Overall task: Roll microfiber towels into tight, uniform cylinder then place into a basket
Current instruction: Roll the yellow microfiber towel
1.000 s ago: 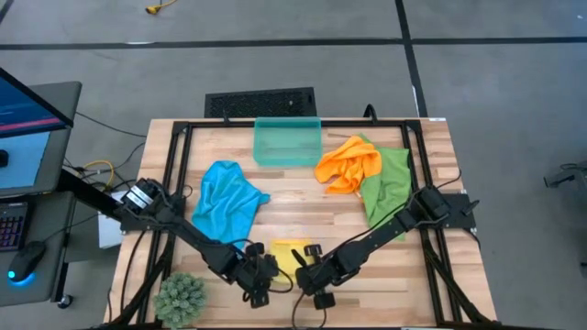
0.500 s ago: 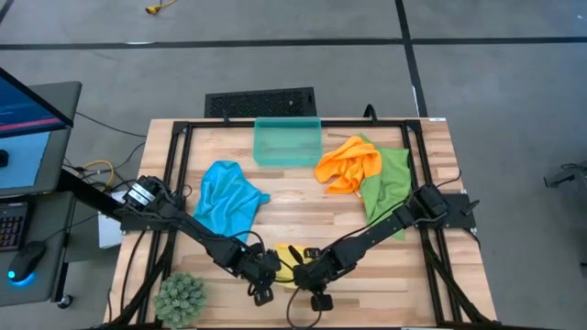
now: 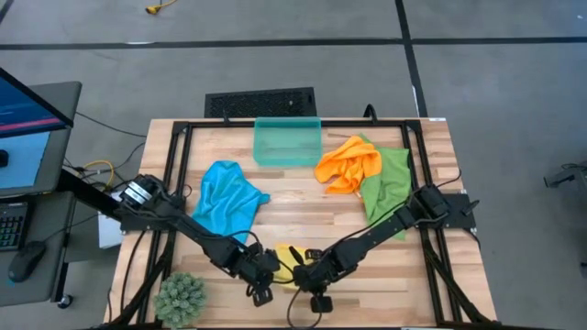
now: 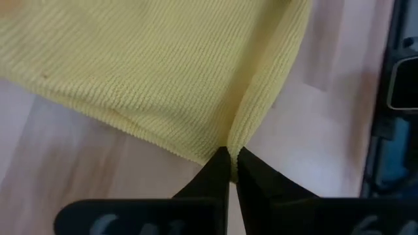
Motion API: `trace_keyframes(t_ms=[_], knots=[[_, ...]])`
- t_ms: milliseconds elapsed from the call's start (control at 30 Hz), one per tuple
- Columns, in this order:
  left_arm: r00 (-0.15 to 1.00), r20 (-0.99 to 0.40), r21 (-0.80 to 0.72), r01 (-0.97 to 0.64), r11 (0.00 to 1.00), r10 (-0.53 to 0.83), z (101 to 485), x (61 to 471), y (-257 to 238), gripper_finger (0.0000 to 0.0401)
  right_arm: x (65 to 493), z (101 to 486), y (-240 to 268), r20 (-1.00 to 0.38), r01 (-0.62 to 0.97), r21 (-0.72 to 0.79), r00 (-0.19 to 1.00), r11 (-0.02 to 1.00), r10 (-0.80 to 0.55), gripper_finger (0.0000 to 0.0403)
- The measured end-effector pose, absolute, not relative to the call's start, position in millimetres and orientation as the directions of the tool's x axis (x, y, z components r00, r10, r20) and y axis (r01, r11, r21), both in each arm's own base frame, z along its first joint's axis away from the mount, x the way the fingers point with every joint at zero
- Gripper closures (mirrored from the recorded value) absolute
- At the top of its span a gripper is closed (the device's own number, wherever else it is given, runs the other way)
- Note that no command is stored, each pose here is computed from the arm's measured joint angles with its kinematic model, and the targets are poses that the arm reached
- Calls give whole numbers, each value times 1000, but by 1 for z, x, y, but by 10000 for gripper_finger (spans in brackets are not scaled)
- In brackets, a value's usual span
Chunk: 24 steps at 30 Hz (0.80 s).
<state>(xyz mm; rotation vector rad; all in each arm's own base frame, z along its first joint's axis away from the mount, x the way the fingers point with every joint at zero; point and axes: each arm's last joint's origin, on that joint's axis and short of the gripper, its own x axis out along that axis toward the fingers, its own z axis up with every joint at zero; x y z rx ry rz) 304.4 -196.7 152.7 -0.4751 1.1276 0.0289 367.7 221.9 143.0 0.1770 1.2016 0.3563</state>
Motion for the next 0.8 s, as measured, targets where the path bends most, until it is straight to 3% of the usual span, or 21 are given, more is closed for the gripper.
trace_keyframes(t_ms=[367, 567, 800], knots=[[373, -852, -488, -307, 817, -368, 157, 306, -199, 395, 369, 157, 239, -817, -229, 455, 277, 860, 506, 397], [386, -859, -471, -339, 815, -336, 155, 311, -189, 395, 369, 150, 225, -858, -175, 422, 239, 890, 454, 387], [360, -879, -441, -368, 819, -312, 152, 315, -174, 395, 372, 138, 214, -843, -163, 456, 235, 875, 483, 395]])
